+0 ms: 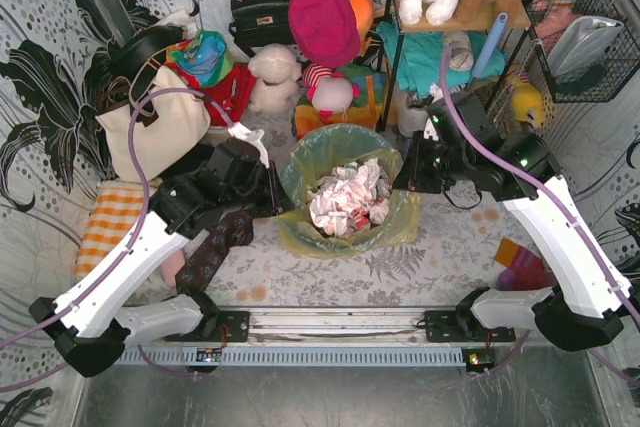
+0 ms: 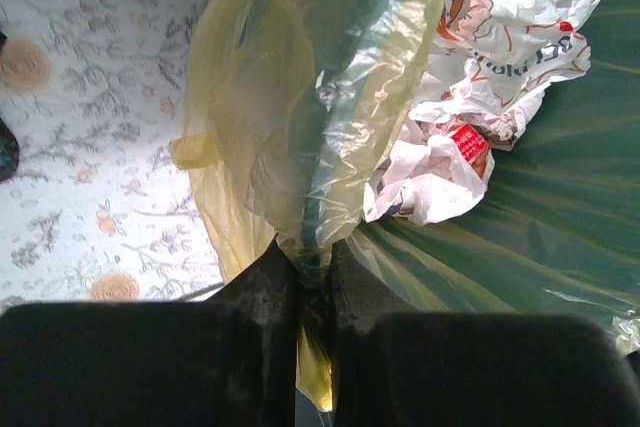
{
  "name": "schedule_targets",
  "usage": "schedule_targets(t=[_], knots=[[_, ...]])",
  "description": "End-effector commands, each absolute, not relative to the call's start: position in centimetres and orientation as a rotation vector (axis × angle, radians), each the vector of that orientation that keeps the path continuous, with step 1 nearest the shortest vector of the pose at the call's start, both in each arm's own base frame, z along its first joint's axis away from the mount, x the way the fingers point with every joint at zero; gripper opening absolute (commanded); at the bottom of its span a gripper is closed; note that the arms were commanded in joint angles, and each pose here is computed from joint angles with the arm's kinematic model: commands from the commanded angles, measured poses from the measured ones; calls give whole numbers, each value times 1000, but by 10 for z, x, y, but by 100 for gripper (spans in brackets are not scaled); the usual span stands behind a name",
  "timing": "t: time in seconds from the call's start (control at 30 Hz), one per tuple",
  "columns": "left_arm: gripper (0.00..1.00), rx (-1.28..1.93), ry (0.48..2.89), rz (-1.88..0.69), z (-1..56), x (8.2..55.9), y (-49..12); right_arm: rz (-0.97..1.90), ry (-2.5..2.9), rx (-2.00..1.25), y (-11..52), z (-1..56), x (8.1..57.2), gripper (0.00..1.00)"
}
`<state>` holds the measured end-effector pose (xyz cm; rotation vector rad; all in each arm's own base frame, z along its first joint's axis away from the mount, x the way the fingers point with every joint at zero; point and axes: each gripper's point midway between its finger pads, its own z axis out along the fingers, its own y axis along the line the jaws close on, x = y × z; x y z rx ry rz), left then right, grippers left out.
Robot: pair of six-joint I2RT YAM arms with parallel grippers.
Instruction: Tie the trash bag
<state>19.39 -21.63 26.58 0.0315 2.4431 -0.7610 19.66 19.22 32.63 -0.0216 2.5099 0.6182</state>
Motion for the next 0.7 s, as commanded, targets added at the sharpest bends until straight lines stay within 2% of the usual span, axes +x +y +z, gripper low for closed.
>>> schedule_targets(t=[0.0, 0.37, 0.53, 0.6, 0.67], knots=[[0, 237, 2432, -1069, 283, 142, -243, 762, 2419, -4, 208, 338, 201, 0], [0, 273, 2495, -1155, 290, 119, -244, 792, 2505, 88, 195, 305, 171, 0], [17, 295, 2503, -1154, 286, 119, -245, 742, 2502, 113, 191, 296, 178, 0], [28, 292, 2515, -1127, 281, 123, -246, 709, 2484, 127, 190, 293, 186, 1], [38, 291, 2508, -1109, 280, 130, -249, 676, 2462, 134, 190, 291, 196, 11]])
